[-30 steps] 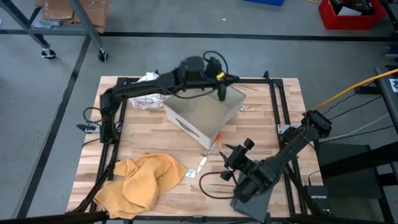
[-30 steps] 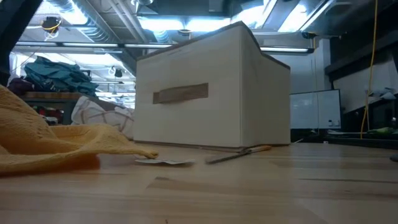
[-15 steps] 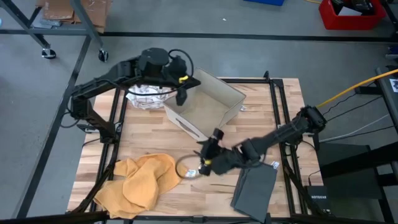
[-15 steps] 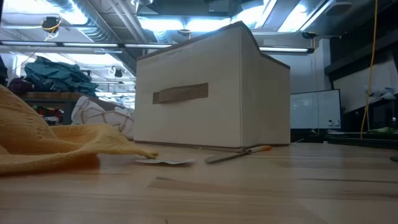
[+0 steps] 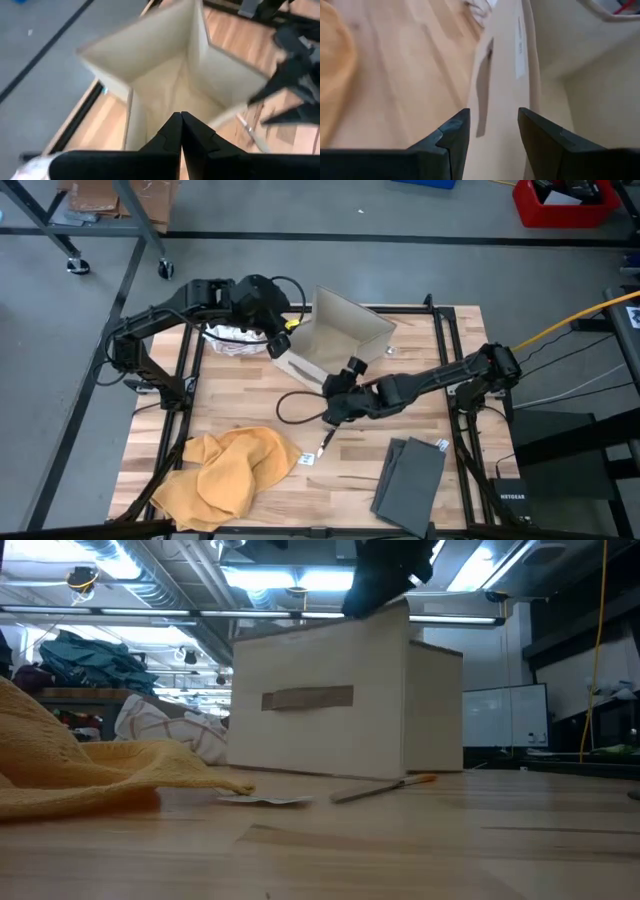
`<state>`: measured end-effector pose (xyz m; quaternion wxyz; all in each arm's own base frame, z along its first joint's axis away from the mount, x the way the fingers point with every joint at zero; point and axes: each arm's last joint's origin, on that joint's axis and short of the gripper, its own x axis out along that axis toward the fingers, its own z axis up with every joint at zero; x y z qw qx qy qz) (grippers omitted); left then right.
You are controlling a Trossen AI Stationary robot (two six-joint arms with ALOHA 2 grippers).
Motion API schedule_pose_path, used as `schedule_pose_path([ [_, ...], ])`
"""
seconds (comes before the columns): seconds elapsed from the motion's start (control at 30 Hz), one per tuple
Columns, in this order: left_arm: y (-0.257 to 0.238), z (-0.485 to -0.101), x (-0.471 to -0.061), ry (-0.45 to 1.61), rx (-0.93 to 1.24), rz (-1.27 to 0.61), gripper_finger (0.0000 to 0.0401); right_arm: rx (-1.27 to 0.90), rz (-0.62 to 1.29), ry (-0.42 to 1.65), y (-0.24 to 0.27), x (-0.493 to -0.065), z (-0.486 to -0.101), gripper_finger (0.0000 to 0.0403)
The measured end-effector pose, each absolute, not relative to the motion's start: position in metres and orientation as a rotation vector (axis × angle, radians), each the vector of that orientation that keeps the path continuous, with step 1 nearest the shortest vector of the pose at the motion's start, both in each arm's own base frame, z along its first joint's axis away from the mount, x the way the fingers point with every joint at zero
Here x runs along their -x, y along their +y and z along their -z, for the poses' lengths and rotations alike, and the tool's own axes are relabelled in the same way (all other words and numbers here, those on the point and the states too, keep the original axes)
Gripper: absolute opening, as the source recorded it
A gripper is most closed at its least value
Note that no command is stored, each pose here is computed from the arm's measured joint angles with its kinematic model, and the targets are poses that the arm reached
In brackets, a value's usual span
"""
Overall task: Fold towel
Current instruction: Move the brown laundry organizer to the top right of the table
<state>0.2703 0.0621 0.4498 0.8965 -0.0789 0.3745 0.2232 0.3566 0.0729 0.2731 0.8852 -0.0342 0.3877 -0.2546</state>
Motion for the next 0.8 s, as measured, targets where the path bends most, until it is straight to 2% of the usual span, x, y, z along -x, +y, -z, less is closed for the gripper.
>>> schedule_pose_path([
  [0.13, 0.061, -0.447, -0.266, 0.820, 0.186, -0.491, 0.0000, 0.089, 0.563, 0.891, 0.067, -0.349, -0.268, 0.0172],
  [0.27, 0.061, -0.446, -0.265, 0.830, 0.207, -0.503, 0.0000, 0.047, 0.579, 1.059, 0.066, -0.336, -0.255, 0.0172],
  [0.47, 0.058, -0.446, -0.266, 0.830, 0.204, -0.492, 0.0000, 0.016, 0.726, 1.236, 0.064, -0.310, -0.253, 0.0172],
  [0.57, 0.055, -0.443, -0.269, 0.826, 0.194, -0.487, 0.0000, 0.042, 0.737, 1.211, 0.070, -0.305, -0.257, 0.0172],
  [0.8, 0.057, -0.417, -0.280, 0.880, 0.182, -0.492, 0.0000, -0.006, 0.620, 1.035, 0.097, -0.294, -0.282, 0.0172],
])
